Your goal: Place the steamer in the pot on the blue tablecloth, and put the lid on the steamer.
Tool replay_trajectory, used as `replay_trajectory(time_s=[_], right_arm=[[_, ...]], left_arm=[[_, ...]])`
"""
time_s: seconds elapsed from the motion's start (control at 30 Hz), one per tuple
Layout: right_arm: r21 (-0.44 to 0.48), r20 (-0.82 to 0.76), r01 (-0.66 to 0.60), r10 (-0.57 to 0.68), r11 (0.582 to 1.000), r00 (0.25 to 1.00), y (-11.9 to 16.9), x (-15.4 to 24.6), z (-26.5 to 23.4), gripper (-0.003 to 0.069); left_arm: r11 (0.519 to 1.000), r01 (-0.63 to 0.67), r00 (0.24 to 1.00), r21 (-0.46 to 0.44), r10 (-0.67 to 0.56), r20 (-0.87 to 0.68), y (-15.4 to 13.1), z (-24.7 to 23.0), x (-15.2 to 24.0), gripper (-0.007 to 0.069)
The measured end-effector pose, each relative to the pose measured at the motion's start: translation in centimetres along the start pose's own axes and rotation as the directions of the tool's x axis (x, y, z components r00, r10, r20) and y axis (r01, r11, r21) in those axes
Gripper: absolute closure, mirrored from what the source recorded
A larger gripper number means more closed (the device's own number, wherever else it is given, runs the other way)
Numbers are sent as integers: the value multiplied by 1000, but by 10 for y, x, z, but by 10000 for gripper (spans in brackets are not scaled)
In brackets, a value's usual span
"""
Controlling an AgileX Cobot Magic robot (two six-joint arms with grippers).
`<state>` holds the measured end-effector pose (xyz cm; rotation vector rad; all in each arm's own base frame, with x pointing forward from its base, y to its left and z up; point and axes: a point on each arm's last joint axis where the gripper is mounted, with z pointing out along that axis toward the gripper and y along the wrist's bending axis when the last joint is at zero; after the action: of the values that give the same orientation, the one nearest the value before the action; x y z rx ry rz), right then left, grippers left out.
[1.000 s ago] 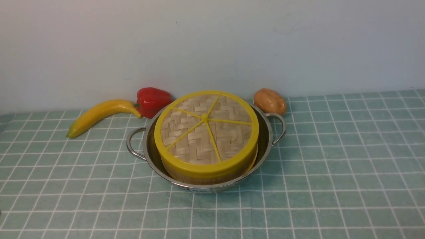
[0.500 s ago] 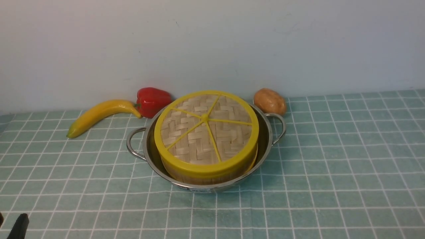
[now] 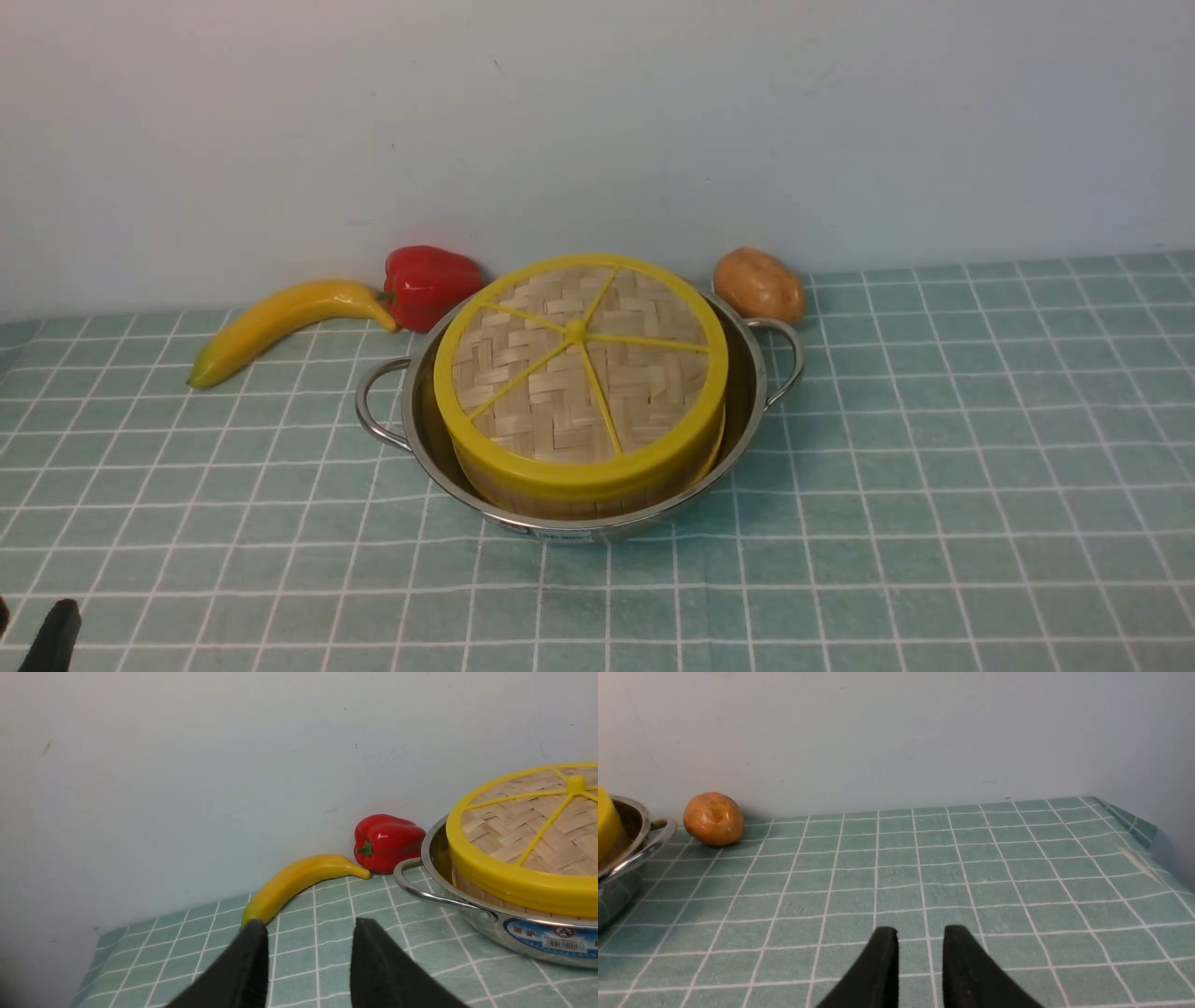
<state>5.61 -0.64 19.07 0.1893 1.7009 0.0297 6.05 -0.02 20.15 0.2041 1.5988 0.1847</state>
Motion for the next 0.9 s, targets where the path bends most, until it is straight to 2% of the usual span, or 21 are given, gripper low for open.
replay_trajectory(time_s=[0.9], right_arm=[[0, 0, -24, 24, 1000, 1000, 0, 0, 0, 423]], left_arm=[[1000, 0, 1000, 0, 0, 0, 0, 0, 0, 382]])
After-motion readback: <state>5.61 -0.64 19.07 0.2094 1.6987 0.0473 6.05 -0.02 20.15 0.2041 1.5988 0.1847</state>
